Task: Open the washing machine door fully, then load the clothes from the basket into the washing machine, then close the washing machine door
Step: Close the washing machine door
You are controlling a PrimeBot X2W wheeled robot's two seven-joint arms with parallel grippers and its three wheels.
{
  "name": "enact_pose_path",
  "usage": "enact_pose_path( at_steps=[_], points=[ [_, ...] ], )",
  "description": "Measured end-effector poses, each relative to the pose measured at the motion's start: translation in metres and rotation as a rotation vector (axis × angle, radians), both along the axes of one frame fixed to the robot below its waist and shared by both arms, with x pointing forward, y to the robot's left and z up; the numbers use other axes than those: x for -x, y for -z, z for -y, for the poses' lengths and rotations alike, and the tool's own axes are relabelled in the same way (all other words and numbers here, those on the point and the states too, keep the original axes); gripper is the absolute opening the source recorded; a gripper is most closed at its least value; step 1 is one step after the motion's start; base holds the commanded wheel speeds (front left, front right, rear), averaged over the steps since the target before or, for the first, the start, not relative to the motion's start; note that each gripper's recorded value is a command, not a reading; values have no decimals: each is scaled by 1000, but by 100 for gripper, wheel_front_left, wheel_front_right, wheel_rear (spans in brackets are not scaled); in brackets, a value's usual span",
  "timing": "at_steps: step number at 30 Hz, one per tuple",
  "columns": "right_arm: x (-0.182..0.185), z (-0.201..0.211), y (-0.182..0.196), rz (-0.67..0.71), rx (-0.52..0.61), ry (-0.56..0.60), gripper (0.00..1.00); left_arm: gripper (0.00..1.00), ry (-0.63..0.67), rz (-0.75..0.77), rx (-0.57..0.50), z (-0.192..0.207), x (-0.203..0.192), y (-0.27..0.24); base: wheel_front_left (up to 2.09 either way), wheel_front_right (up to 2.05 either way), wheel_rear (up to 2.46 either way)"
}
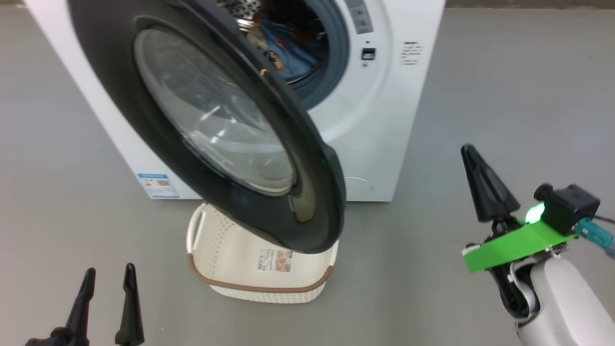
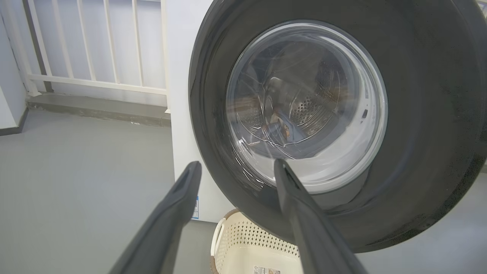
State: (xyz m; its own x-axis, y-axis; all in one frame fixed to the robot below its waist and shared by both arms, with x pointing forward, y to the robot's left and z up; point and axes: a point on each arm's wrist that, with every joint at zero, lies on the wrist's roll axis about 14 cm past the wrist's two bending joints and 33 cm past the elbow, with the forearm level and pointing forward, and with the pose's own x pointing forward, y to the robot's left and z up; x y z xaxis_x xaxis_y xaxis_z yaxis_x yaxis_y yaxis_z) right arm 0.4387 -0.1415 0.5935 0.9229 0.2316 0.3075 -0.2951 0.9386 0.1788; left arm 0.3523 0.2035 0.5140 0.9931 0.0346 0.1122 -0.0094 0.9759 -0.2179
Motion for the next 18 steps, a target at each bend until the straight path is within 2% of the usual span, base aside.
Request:
enact_pose_path(
  at_steps=[10, 18],
  points=[
    [-10, -53, -57, 162, -3, -150, 0, 100, -78, 4, 7, -23, 18, -2, 0, 0, 0],
    [5, -108, -93, 266, -34, -311, 0, 100, -123, 8, 8, -35, 33, -3, 0, 0, 0]
  ],
)
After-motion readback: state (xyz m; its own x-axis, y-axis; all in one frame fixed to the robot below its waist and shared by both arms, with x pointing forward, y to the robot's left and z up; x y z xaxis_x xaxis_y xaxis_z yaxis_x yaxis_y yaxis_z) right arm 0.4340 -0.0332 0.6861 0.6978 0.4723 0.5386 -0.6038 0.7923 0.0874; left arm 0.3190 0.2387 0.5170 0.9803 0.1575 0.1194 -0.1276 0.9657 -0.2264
